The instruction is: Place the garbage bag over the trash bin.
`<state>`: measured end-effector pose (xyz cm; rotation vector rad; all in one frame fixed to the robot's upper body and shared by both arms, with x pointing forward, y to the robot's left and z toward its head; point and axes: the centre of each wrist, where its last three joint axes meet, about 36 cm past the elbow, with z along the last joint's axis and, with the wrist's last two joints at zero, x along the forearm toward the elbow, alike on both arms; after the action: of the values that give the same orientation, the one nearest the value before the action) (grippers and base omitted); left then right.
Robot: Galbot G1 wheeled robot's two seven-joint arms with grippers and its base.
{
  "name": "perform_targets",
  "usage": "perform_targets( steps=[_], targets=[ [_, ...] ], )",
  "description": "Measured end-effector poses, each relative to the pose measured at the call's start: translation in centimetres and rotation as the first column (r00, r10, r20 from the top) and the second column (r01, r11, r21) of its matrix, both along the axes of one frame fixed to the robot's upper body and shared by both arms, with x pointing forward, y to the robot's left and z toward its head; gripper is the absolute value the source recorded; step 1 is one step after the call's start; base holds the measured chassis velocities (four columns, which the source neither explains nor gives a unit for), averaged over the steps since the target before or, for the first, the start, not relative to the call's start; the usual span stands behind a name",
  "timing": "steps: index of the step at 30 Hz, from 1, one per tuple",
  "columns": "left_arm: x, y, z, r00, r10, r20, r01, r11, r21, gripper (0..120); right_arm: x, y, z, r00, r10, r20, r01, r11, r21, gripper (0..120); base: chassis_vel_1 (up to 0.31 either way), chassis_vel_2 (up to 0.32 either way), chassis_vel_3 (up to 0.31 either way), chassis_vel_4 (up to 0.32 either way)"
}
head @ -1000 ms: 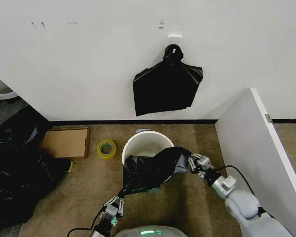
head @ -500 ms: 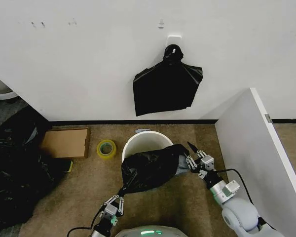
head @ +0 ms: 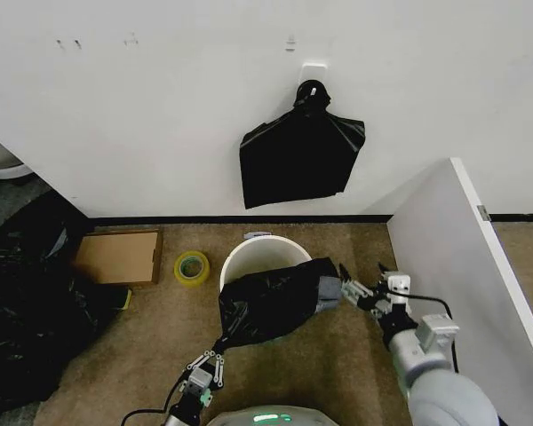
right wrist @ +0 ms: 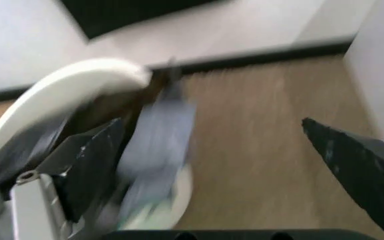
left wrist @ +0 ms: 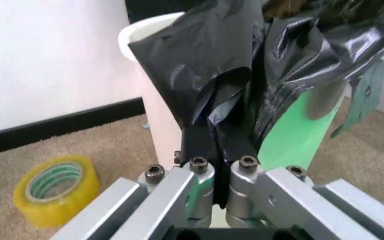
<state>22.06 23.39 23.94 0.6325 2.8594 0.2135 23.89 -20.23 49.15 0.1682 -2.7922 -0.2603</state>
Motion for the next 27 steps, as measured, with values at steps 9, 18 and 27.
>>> perform_targets(
  steps=[9,18,27],
  targets=[
    [0.0,-0.2,0.3,1.0,0.005,0.006,-0.005,1.0,-0.009,0,-2.2,3.2,-7.1,0.994,0.063,0.092,-0.056,0.996,-0.074,100,0.0,0.0,0.0,0.0],
    [-0.1,-0.2,0.3,1.0,0.002,0.008,-0.002,1.0,-0.01,0,-1.1,4.3,-9.2,0.986,0.047,0.158,-0.036,0.997,-0.075,100,0.0,0.0,0.0,0.0],
    [0.3,0.0,0.4,1.0,-0.004,0.014,0.004,1.0,-0.004,0,-0.3,4.7,-10.6,0.985,0.019,0.17,0.0,0.994,-0.11,72,0.0,0.0,0.0,0.0]
  ],
)
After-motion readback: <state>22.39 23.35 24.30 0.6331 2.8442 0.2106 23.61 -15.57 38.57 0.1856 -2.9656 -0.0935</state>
